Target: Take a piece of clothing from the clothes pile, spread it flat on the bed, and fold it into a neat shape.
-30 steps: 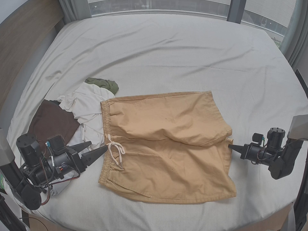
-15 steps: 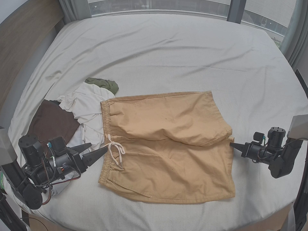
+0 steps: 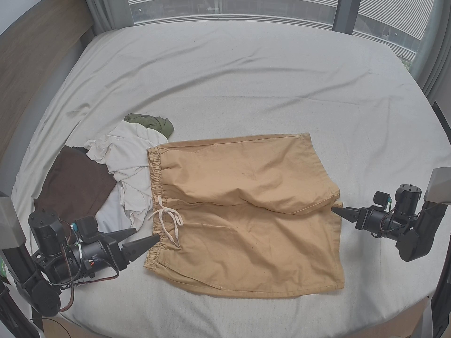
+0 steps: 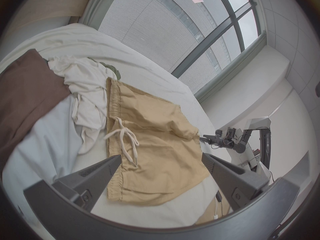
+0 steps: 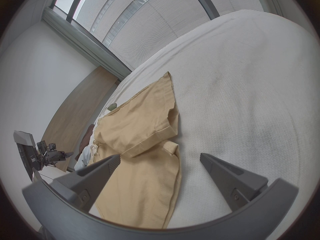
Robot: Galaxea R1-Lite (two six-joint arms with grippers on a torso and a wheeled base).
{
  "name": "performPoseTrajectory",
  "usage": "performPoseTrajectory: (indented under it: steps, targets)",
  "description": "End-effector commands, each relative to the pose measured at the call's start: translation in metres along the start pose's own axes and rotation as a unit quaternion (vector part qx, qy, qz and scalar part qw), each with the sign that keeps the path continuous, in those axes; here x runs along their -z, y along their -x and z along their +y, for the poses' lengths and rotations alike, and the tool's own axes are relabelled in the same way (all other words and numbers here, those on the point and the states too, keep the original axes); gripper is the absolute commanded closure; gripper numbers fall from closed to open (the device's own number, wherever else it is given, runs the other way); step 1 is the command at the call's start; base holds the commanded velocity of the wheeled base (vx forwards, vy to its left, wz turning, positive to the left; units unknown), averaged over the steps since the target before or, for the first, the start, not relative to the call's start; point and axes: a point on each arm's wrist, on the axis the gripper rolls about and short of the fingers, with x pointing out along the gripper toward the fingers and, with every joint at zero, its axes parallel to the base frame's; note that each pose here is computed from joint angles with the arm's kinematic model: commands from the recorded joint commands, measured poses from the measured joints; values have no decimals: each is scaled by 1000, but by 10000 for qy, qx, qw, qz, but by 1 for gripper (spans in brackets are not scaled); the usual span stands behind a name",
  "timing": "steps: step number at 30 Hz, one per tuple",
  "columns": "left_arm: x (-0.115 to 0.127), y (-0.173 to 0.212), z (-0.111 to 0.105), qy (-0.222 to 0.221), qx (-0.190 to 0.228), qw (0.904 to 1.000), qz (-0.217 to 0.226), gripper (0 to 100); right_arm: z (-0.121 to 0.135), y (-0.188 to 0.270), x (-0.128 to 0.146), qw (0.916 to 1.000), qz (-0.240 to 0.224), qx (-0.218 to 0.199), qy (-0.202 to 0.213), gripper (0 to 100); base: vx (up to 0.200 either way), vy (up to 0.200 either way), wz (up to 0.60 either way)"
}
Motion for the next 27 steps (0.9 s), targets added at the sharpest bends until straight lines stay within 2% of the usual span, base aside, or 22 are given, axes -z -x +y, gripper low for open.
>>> performPoseTrajectory:
  steps: [1,5,21,27]
  targets:
    - [6,11,-12,65,118,9999,107,0,6,6,-10,9998,-143,-40,110,0,0,0,0]
    - [3,12,-14,232,116,9997,25,0,8,7,-12,9998,-182,-54,90,0,0,0,0]
    - [7,11,-9,297,-5,9995,126,0,23,20,-27,9989,-430,-117,156,0,0,0,0]
    - [18,3,-1,446,-124,9979,448,0,24,20,-24,9992,-367,-134,126,0,0,0,0]
